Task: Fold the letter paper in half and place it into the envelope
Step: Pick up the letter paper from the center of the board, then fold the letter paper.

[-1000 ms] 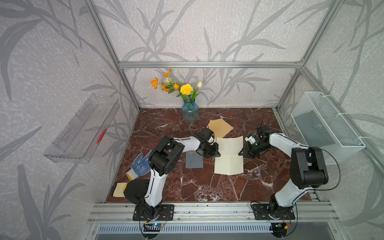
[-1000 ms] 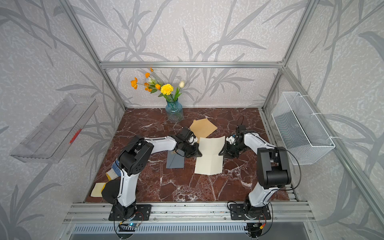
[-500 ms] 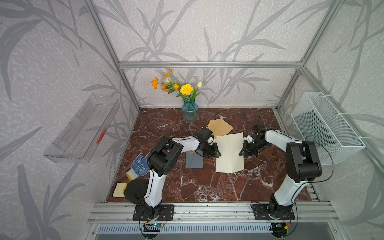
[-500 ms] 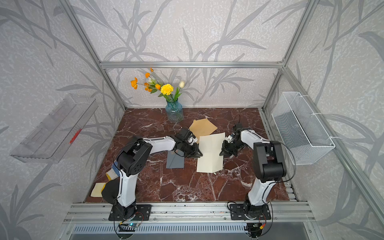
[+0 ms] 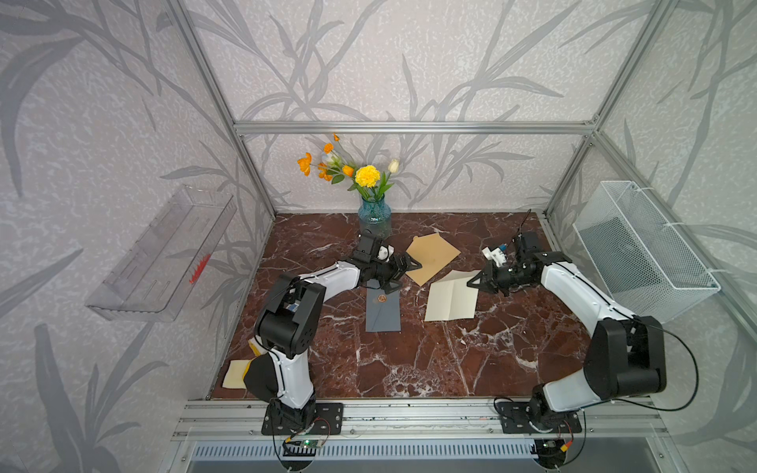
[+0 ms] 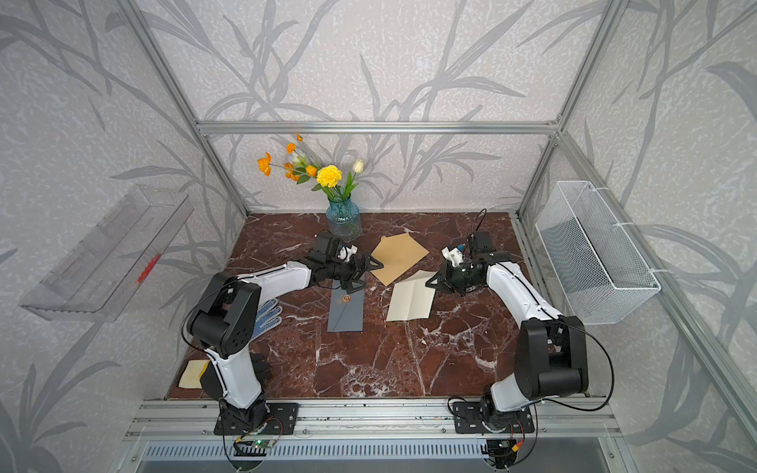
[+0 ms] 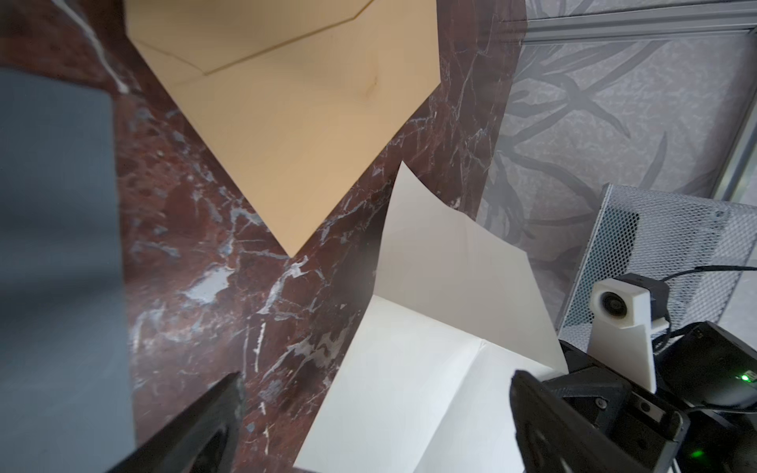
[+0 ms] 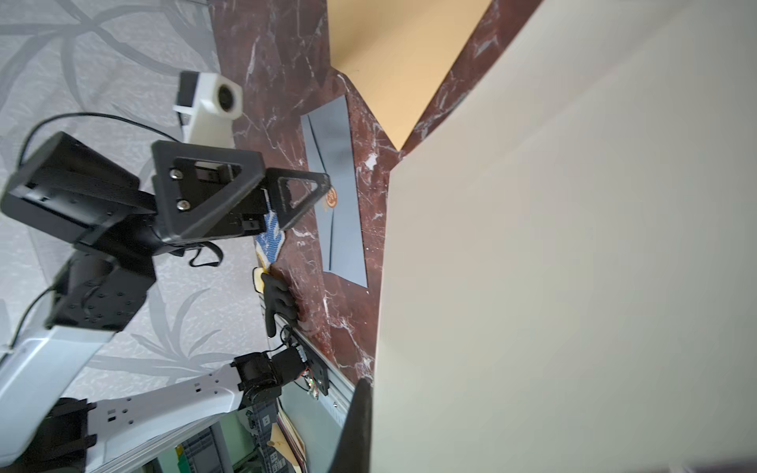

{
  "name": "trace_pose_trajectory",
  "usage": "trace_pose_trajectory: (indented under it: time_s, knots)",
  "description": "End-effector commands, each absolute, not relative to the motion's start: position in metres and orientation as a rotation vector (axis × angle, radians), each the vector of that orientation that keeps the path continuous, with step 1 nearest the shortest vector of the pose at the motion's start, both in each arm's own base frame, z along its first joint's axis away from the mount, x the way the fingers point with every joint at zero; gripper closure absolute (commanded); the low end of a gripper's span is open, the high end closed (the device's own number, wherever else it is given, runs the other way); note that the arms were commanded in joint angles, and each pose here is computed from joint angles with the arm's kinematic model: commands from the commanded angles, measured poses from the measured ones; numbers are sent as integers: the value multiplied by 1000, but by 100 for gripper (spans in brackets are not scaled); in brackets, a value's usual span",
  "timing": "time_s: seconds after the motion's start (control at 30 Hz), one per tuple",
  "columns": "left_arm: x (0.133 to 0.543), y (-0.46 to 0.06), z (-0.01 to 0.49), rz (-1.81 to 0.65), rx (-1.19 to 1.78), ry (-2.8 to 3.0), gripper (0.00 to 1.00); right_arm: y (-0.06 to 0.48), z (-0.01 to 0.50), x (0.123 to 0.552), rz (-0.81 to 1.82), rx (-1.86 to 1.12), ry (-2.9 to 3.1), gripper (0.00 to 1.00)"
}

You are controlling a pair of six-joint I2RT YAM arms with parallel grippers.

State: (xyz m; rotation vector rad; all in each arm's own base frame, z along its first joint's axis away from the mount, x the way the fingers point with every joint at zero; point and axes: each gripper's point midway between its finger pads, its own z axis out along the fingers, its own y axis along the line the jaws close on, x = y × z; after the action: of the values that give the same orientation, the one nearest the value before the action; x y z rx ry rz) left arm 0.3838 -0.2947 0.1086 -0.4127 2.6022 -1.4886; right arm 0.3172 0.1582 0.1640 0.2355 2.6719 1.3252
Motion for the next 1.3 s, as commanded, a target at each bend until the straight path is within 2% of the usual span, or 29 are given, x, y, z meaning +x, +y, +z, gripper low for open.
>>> trace_pose_trajectory:
  time_s: [0.0,0.23,0.47,0.73,0.9,1.13,1.23,1.27]
  knots:
    - [390,-317,135,-1681,-405,2486,0,169,190,327,1439,213,2555,100]
    - [389,-330,146,-1751,-453,2466,0,186,192,328,1323,44,2588,100]
    - [386,-345,141,-1811,-527,2503,0,221,193,316,1071,-266,2593,100]
    - [381,-355,137,-1893,-555,2499,3,221,189,323,756,-361,2585,100]
    - [371,-351,129,-1897,-570,2527,16,205,184,329,598,-386,2602,100]
    - [369,-353,124,-1960,-600,2506,54,198,177,326,504,-509,2603,100]
    - [369,-352,123,-1959,-603,2502,64,200,181,323,491,-561,2568,100]
    - [369,-352,123,-1957,-607,2501,65,202,184,321,507,-580,2550,100]
